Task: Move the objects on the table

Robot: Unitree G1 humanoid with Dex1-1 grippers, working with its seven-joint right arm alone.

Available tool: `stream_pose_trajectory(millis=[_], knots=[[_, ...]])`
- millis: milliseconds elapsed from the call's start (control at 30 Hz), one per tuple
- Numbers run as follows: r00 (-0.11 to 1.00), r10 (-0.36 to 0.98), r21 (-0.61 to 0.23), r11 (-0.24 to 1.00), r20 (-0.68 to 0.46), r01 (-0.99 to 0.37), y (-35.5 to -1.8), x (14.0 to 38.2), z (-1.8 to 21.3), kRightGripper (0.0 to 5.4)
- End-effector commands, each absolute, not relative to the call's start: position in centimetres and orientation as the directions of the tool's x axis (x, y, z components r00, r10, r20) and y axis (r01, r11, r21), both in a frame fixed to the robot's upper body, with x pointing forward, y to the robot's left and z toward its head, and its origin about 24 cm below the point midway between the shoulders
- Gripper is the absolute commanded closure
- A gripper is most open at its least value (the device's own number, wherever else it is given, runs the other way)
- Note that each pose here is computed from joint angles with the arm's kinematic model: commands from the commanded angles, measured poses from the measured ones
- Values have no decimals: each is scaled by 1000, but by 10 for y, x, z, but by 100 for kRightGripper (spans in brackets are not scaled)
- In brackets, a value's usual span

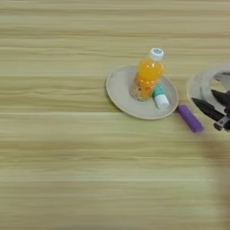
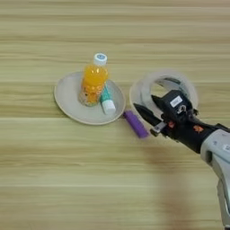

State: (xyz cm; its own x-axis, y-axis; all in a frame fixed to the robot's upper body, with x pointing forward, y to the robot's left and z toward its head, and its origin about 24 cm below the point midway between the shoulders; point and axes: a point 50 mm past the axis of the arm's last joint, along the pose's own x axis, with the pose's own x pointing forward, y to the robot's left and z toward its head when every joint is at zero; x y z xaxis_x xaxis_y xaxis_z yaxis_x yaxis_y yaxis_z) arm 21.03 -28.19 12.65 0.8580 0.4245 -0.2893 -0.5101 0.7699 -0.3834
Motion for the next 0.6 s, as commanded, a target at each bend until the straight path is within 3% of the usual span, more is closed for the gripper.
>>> stream_pose_trajectory(millis=[33, 600], knots=[[857, 472, -458, 727, -206, -511, -275, 210, 155, 399], [656, 705, -360, 558, -269, -748, -218, 207, 140, 399]])
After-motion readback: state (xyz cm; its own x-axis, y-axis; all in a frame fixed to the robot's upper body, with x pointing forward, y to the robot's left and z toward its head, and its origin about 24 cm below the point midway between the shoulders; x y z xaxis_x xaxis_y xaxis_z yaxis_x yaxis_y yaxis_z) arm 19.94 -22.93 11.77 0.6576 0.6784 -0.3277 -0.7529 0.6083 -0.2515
